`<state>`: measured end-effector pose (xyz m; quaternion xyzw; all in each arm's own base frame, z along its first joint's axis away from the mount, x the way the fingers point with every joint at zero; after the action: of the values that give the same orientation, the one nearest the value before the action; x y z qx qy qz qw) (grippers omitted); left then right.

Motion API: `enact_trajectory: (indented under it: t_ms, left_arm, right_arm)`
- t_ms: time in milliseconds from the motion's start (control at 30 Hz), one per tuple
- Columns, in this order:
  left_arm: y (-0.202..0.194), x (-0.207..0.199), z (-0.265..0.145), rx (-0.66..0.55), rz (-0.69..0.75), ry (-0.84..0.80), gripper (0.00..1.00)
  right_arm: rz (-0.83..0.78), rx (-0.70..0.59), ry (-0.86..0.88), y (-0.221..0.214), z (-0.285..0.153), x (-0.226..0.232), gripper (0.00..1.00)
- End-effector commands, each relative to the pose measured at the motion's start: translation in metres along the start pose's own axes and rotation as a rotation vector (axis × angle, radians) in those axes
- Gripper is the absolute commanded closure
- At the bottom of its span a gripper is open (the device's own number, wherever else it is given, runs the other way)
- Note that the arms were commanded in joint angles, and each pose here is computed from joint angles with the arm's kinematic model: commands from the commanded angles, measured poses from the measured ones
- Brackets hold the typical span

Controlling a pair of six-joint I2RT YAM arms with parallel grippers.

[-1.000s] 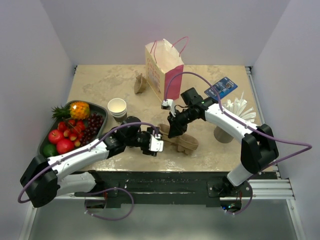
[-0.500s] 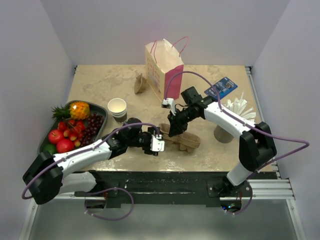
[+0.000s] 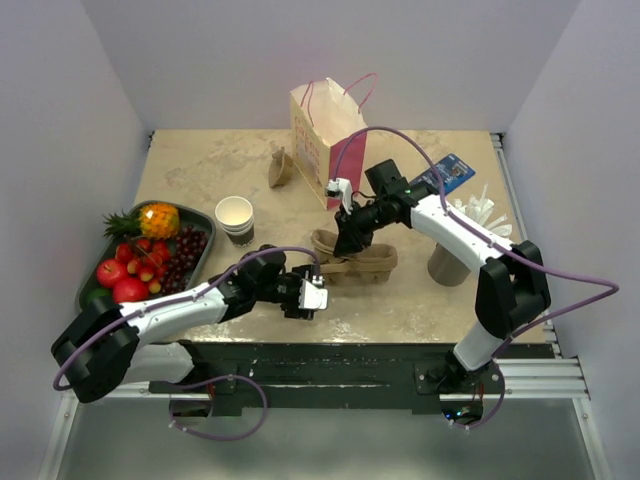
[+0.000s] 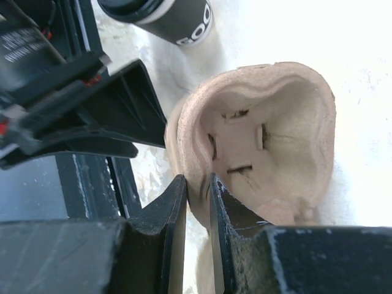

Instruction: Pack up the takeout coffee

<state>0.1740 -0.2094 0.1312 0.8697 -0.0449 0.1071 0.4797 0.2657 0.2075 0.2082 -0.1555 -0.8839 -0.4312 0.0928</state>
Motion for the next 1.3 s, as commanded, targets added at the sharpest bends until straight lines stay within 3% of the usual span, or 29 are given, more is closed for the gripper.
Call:
enact_trajectory:
  t_ms: [0, 167, 533, 567, 600, 700, 867, 1033, 1267]
  left_arm:
    - [0.001, -0.003, 0.004, -0.031, -0.011, -0.02, 0.29]
    - [0.009, 0.0, 0.001, -0.039, -0.022, -0.015, 0.29]
    - [0.047, 0.009, -0.023, -0.122, 0.05, 0.012, 0.2]
    - [0.053, 0.012, -0.024, -0.12, 0.048, 0.022, 0.2]
    - [0.052, 0.015, -0.022, -0.106, 0.036, 0.03, 0.2]
    - [0.049, 0.022, -0.022, -0.071, 0.011, 0.101, 0.17]
    - [0.045, 0.028, -0.021, -0.03, -0.008, 0.125, 0.15]
    - [0.033, 0.032, -0.021, 0.036, -0.026, 0.159, 0.15]
    - [0.03, 0.034, -0.024, 0.038, -0.068, 0.181, 0.15]
  right_arm:
    - [-0.056, -0.137, 0.01, 0.038, -0.018, 0.007, 1.0]
    - [-0.066, -0.192, -0.065, 0.044, -0.027, 0.007, 1.0]
    - [-0.029, -0.12, -0.149, 0.024, -0.016, -0.007, 1.0]
    - [-0.02, -0.092, -0.136, 0.019, -0.016, -0.006, 0.96]
    - [-0.04, -0.083, -0.132, 0.019, -0.016, -0.005, 0.83]
    - [-0.104, -0.034, -0.117, 0.013, -0.016, -0.009, 0.73]
    - [-0.088, 0.07, -0.04, 0.002, -0.007, -0.017, 0.68]
    - [-0.088, 0.102, 0.011, -0.005, 0.0, -0.019, 0.62]
    - [-0.075, 0.135, 0.058, -0.013, 0.004, -0.02, 0.59]
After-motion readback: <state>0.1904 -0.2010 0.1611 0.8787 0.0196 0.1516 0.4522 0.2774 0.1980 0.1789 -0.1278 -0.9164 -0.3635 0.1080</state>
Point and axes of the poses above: each gripper's point midway between its finger pads, its own z axis out along the fingers, its own x axis along the line the jaws close on, y = z × x, the point moved 9 cm from there along -z, back along the fingers, and after that the axes turned 8 degrees about -z, right-handed, at the moved point
